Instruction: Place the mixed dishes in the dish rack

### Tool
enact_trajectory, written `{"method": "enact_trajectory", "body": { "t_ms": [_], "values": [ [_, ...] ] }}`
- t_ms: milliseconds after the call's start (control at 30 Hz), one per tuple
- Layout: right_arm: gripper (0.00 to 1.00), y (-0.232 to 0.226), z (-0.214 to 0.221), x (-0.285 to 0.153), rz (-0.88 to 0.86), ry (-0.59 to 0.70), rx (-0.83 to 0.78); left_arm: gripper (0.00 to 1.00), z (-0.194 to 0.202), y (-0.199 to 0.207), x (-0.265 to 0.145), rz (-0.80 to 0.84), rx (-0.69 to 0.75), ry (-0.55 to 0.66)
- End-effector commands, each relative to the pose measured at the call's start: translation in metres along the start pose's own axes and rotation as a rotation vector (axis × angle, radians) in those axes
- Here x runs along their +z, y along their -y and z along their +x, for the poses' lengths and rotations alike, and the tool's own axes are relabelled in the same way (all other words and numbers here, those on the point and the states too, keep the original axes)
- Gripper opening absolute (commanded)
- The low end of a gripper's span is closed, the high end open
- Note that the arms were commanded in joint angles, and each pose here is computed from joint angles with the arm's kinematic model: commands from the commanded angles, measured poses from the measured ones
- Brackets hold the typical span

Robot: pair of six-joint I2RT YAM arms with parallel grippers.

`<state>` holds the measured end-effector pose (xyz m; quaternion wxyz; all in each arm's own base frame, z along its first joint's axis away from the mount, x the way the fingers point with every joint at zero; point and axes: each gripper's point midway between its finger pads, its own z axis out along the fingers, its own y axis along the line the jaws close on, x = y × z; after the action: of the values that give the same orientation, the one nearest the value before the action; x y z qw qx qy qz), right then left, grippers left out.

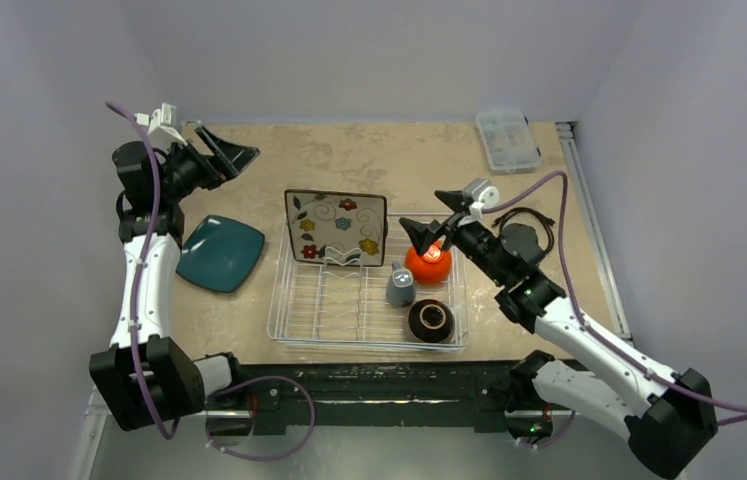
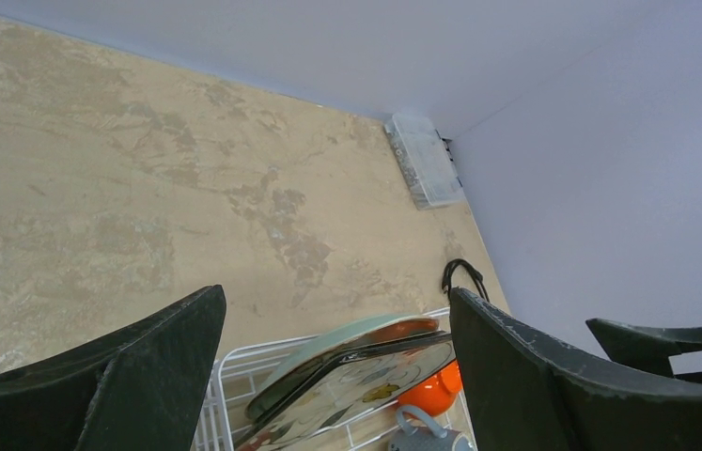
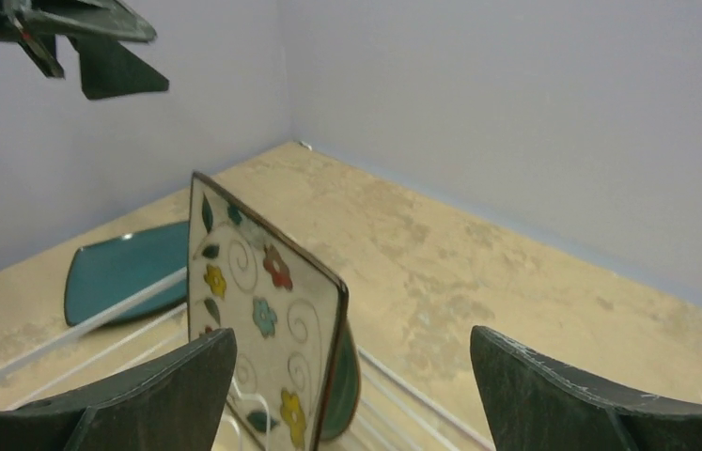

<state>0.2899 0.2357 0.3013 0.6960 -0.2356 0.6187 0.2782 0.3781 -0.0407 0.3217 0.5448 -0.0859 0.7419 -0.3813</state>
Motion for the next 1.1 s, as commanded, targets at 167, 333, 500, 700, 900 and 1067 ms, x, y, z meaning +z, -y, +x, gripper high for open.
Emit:
{"method": "enact_trajectory", "body": {
  "t_ms": [167,333,500,700,900,1067],
  "values": [
    [0.95,0.010,0.031,-0.059,0.124,-0.080,0.106,0.88,0.008,-0.015,0.008,0.004,-0.035,-0.016],
    [0.99,0.019,0.032,-0.073,0.191,-0.090,0.119,0.89,0.016,-0.030,0.006,-0.070,-0.042,-0.039],
    [0.99,0.014,0.053,-0.075,0.162,-0.161,0.116,0.98,0.021,-0.065,-0.017,-0.351,-0.043,-0.078],
    [0.99,0.011,0.053,-0.074,0.143,-0.148,0.118,0.99,0.070,-0.102,-0.063,-0.640,-0.303,-0.149],
    [0.99,0.009,0.046,-0.076,0.131,-0.122,0.107,0.99,0.131,-0.135,-0.110,-0.824,-0.478,-0.148],
    [0.99,0.009,0.046,-0.081,0.131,-0.106,0.109,0.97,0.169,-0.162,-0.131,-0.910,-0.651,-0.116]
  ]
}}
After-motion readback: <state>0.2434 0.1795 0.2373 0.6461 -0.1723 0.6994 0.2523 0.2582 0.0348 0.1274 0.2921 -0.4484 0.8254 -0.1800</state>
